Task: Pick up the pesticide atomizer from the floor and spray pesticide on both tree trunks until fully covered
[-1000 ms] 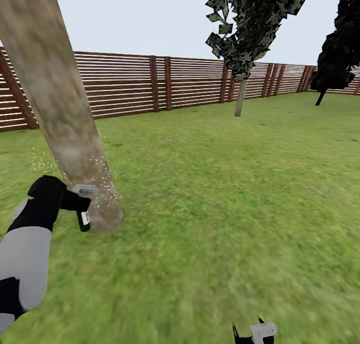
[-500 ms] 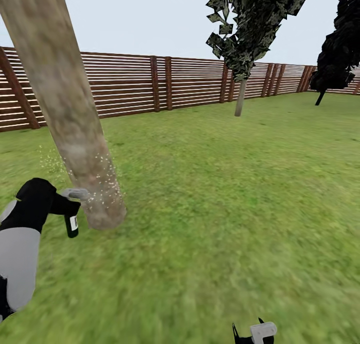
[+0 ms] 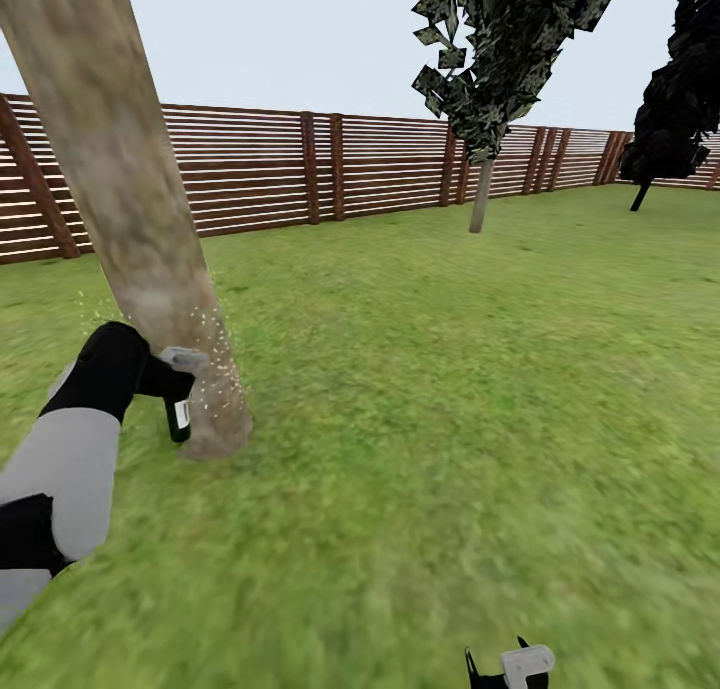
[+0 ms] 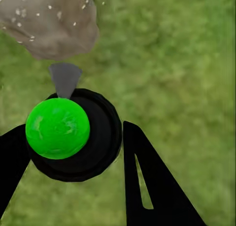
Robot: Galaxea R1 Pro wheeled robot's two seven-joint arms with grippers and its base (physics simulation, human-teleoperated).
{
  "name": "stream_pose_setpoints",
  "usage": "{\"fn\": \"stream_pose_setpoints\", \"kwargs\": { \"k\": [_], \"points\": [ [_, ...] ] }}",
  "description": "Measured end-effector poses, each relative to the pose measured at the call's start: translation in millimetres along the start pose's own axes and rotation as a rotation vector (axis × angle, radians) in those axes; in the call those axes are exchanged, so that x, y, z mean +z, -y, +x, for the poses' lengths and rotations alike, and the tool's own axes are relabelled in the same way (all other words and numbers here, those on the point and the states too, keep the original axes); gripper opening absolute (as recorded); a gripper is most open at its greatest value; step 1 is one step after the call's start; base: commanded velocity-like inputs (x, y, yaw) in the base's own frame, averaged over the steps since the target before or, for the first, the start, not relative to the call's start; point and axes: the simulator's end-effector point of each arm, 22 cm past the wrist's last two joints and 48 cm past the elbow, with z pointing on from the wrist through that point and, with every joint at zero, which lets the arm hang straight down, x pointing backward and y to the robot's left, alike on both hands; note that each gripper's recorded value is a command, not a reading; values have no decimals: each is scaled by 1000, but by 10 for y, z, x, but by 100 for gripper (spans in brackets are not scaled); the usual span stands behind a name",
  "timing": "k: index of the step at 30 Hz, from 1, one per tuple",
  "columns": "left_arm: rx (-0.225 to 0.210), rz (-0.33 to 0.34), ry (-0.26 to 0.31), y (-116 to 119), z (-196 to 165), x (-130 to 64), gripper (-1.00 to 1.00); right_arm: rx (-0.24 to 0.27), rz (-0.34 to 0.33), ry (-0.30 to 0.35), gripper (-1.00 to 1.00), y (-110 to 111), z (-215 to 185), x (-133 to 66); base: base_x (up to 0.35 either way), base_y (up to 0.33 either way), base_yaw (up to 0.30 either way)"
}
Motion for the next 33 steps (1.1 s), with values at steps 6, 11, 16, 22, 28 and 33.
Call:
{"fn": "stream_pose_setpoints", "kwargs": {
  "k": [6,11,16,22,28,33],
  "points": [
    [-32,-52,-5,-419,103,-82,-100,0,0,0,100,0,0,0,0,0,0],
    [-35,-42,-12,-389,152,-42,-100,0,0,0,100,2,1,0,0,0,0],
    [-29,-38,-12,-351,150,-29,-100,0,0,0,100,-2,0,0,-149,57,0],
    [-67,-31,-52,-448,495,141,-100,0,0,0,100,-2,0,0,-281,201,0],
    [-67,9,-131,-250,1002,450,-100,0,0,0,100,-1,2,0,-279,214,0],
    [-32,135,-66,124,1080,659,-100,0,0,0,100,-2,0,0,-122,101,0]
  ]
}}
